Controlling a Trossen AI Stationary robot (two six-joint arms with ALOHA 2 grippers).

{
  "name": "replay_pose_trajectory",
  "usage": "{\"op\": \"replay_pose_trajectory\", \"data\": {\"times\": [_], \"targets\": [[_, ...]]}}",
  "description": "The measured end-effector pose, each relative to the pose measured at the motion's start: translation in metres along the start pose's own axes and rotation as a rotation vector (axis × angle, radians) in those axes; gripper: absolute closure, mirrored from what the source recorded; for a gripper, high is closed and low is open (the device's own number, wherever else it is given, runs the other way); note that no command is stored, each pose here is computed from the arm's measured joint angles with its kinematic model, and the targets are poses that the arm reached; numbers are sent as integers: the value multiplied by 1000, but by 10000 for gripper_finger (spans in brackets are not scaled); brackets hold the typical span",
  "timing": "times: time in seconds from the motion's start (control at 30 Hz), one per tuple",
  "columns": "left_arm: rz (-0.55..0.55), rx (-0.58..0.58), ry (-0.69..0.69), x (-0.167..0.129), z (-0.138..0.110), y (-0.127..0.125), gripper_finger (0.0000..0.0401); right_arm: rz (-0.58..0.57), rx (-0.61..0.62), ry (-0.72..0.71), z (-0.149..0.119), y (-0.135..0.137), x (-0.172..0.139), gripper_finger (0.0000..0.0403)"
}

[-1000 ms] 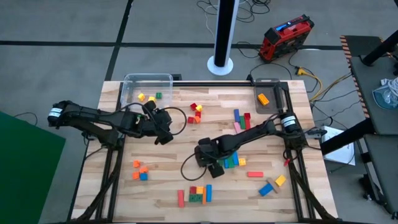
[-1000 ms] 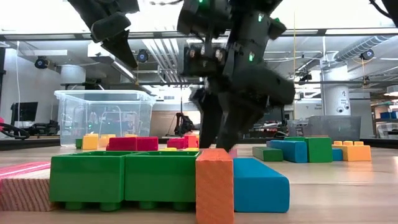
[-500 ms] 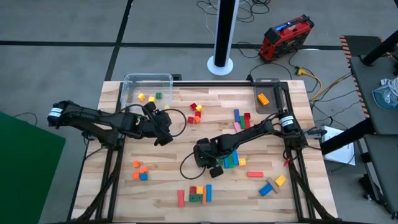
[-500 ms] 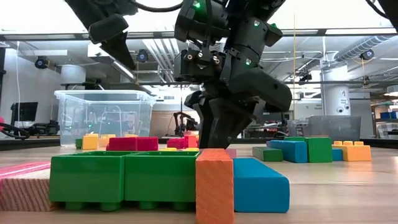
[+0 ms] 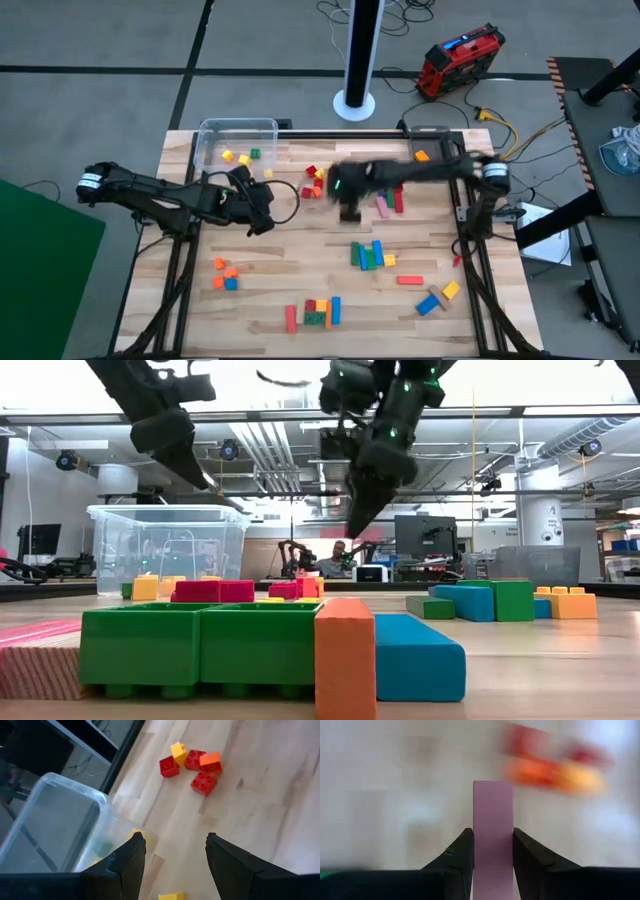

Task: Sort blocks by size
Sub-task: Put the pink rectangular wooden block into the black bin, then put the orange square game piece into the transparent bin

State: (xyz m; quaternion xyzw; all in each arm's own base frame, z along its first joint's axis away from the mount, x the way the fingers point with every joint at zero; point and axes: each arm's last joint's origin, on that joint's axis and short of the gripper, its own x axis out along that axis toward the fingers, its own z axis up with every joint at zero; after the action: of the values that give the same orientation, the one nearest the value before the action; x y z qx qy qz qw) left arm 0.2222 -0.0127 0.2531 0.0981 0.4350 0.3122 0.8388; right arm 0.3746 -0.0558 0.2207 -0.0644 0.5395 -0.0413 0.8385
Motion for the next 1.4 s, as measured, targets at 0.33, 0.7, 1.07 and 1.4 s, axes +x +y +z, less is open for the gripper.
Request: {"op": "replay_pose_trajectory", "data": {"times": [0.33,0.7,1.07,1.4], "targets": [[26,-43,1,-1,-1,2,217,-765,841,388,-112,-131,-47,309],[29,-99,9,-1,-3,2,217,-795,1050,549,-164,-152,-45,276],[-76,-182,61,-1,-4,-1,217,-786,998,399,-144,-145,-49,116],[-383,-312,324,-9,-17,-12,217,-536,628,-127,-68,-115,-32,176]]}}
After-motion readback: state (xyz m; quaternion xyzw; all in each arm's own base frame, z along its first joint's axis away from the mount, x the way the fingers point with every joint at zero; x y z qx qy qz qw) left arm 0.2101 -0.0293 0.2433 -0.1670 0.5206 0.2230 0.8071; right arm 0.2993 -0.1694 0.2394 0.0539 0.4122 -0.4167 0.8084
